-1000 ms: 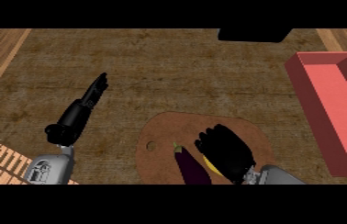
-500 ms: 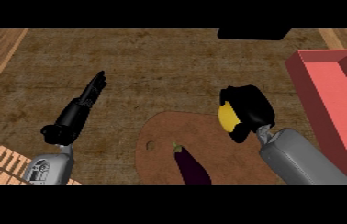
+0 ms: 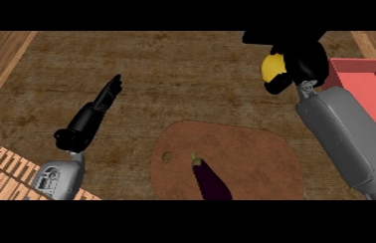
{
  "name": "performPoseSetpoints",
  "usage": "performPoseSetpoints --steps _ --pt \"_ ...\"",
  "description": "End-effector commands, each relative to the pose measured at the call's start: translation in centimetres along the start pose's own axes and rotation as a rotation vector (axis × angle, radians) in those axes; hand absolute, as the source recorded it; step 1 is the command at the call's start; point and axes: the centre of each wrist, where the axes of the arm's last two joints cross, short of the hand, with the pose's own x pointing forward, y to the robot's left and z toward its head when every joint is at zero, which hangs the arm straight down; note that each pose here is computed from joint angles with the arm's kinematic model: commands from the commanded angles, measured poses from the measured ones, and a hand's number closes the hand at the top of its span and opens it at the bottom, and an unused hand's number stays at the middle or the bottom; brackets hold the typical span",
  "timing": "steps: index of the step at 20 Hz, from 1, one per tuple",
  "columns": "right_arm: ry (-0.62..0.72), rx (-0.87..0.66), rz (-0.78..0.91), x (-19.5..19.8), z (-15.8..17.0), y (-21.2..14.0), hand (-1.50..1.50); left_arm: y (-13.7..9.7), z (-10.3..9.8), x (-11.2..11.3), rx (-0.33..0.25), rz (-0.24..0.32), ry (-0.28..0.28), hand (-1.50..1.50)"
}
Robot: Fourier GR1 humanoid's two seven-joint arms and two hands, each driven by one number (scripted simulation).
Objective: Pick the lemon from the cutting board and place it in the cardboard box
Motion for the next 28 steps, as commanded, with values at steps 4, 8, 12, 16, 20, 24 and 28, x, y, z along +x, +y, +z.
performPoseSetpoints --steps 4,8,12,16,20,24,28 --pt "0.21 -0.241 -0.071 -0.1 -3.0 -5.4 1.5 2.0 -1.6 3.3 -0.012 -0.123 -0.075 0.0" --pt "0.401 -0.365 -0.202 -1.8 -4.2 -8.1 1.5 2.8 -0.7 3.0 0.002 -0.136 -0.074 0.0" --pt "0.528 -0.426 -0.2 -6.3 -4.8 -9.3 1.5 2.6 -0.2 2.6 0.013 -0.131 -0.052 0.0" --pt "0.576 -0.496 -0.215 -9.0 -5.1 -10.8 1.5 3.1 -0.6 2.6 0.01 -0.129 -0.065 0.0" --pt "0.645 -0.469 -0.16 -13.1 -5.1 -9.9 1.5 3.3 -1.0 3.9 0.013 -0.142 -0.064 0.0" --pt "0.704 -0.318 -0.116 -16.7 -4.9 -9.1 1.5 2.0 -1.0 4.1 -0.005 -0.122 -0.08 0.0" --pt "0.749 -0.083 -0.161 -20.4 -4.1 -8.0 1.5 2.8 0.2 3.0 -0.005 -0.137 -0.066 0.0"
